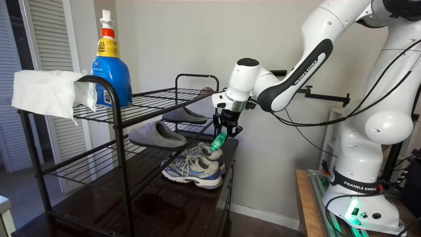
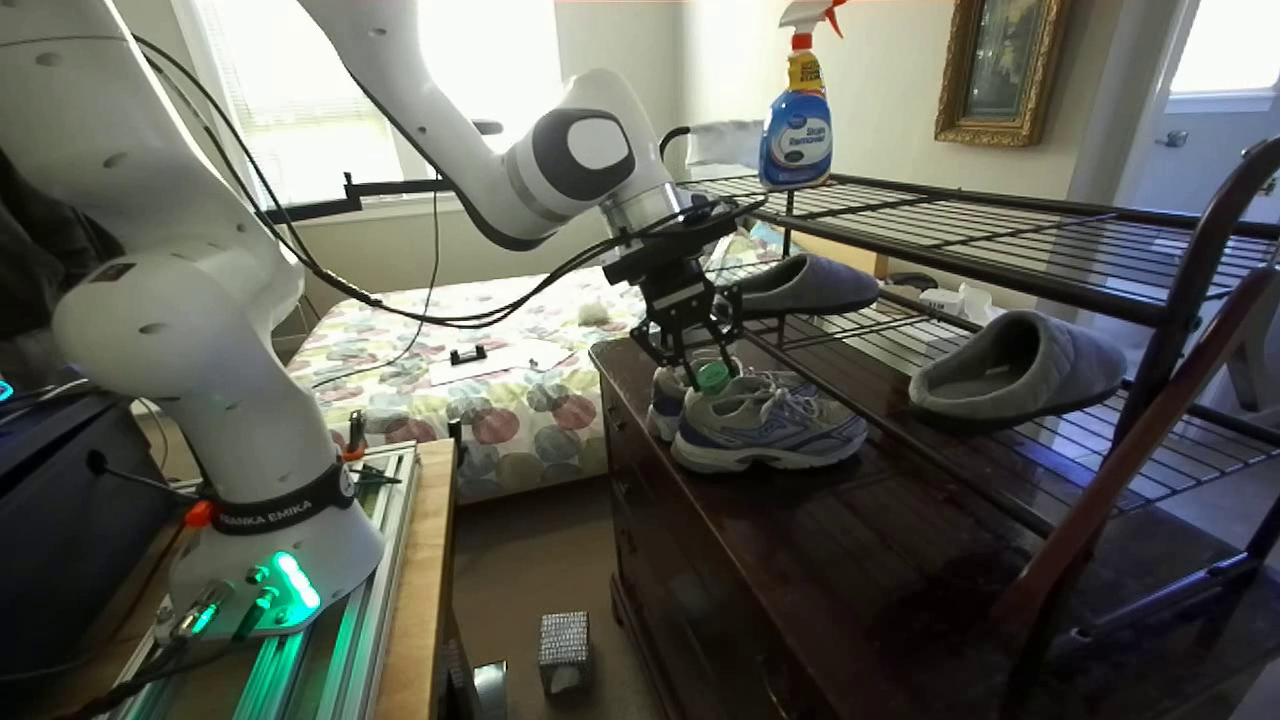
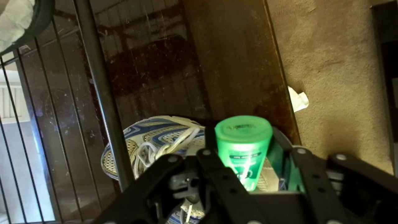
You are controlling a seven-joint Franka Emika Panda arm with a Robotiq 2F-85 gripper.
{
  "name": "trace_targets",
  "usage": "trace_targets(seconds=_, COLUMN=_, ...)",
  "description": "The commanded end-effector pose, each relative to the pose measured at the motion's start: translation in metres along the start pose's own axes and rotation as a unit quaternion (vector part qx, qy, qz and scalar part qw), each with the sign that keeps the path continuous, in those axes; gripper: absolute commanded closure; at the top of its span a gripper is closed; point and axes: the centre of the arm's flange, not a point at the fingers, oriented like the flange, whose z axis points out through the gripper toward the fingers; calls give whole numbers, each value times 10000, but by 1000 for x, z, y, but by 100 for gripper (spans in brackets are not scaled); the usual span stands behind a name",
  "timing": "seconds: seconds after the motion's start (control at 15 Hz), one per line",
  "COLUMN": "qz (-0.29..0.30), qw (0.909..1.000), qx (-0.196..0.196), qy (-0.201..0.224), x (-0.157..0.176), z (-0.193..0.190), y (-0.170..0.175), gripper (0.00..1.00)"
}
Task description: Put the green object in the sneakers
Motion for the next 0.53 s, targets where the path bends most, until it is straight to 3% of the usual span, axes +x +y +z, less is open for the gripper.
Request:
trace_targets(seconds=0.0, qz=-365, qw=9988, qx=-153, qy=-305, x=27, z=11, y=-2, gripper=82)
trace_targets(seconds=0.47, qz=-736, qw=9937, qx=-339, qy=-780, x=60, z=15, y=-5, gripper=82)
